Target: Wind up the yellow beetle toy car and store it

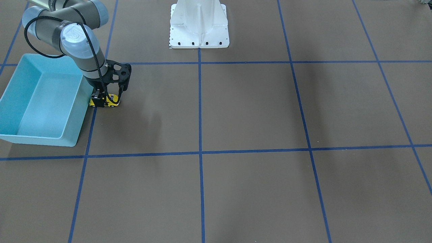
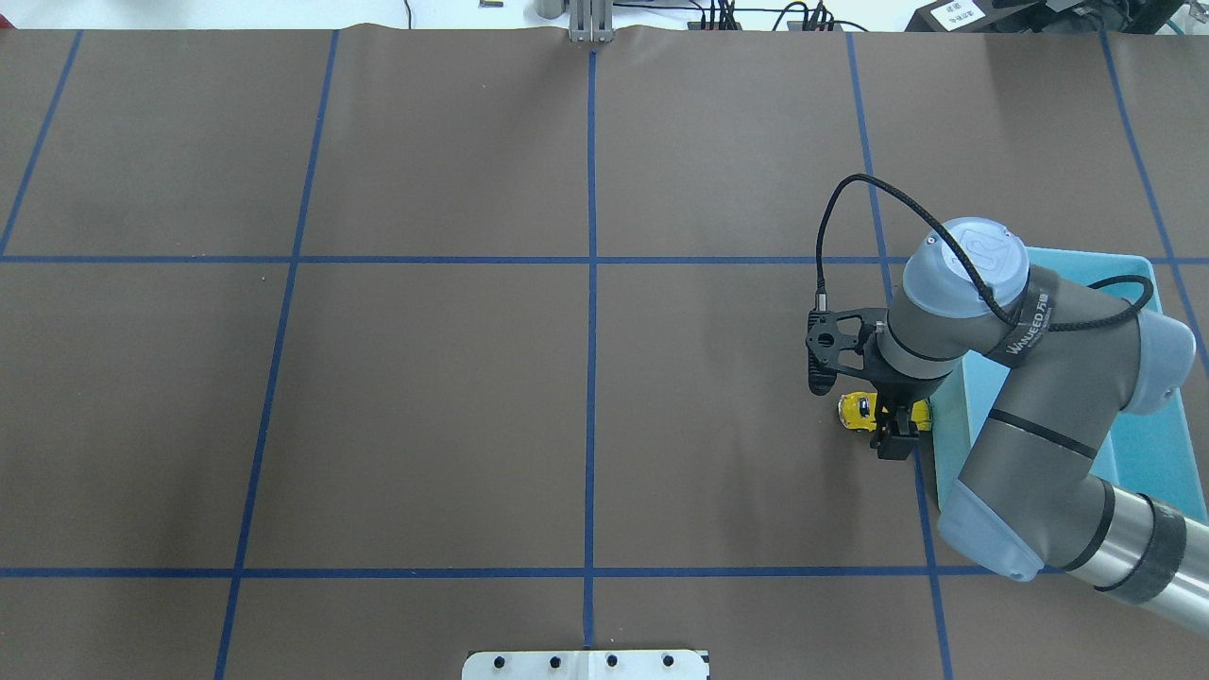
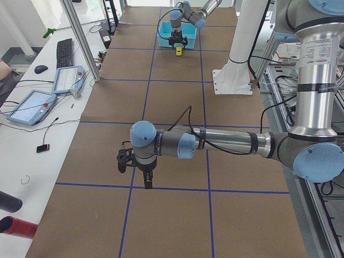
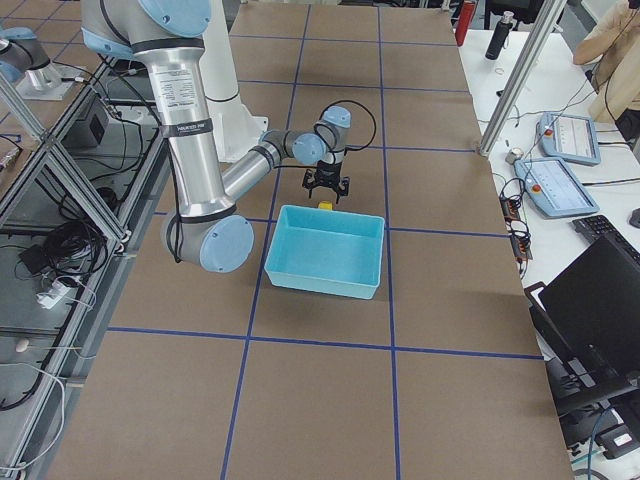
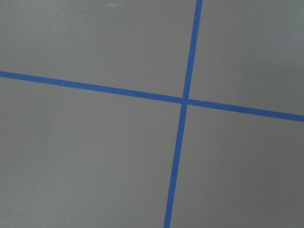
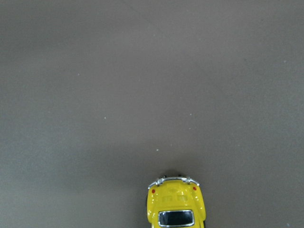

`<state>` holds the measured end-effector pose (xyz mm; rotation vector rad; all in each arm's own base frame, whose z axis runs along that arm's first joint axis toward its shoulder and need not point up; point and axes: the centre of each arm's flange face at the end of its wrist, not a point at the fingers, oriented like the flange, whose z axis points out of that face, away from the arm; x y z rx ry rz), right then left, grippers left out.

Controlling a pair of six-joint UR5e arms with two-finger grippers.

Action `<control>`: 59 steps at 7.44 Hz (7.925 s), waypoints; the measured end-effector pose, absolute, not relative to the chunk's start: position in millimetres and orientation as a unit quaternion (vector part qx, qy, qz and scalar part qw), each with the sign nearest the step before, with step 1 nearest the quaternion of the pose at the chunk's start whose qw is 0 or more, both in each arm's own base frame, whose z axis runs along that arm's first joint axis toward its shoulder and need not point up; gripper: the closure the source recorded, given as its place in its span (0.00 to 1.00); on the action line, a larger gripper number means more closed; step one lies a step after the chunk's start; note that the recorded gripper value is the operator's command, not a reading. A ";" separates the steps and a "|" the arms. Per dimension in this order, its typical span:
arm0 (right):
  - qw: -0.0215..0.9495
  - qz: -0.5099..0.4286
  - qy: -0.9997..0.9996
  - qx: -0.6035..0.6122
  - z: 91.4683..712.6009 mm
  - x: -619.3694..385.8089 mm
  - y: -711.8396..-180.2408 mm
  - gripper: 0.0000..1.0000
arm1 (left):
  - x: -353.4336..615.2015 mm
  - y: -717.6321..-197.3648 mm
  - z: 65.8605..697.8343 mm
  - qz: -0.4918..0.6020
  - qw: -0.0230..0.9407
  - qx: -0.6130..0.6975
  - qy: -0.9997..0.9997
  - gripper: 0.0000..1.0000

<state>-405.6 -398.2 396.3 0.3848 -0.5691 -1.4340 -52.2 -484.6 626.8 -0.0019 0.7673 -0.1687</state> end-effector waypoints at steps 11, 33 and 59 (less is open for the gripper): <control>0.693 -0.663 -0.208 0.195 433.4 -411.9 -373.8 0.74 | -52.0 -484.5 625.2 -0.085 0.923 0.002 0.374 0.00; 0.743 -0.569 -0.294 0.194 533.8 -151.0 -439.8 0.01 | -53.1 -481.7 628.0 -0.087 0.924 0.000 0.374 0.00; 0.925 0.068 -0.372 -0.031 618.0 70.6 -463.6 0.01 | -52.6 -481.9 632.1 -0.088 0.924 -0.005 0.373 0.00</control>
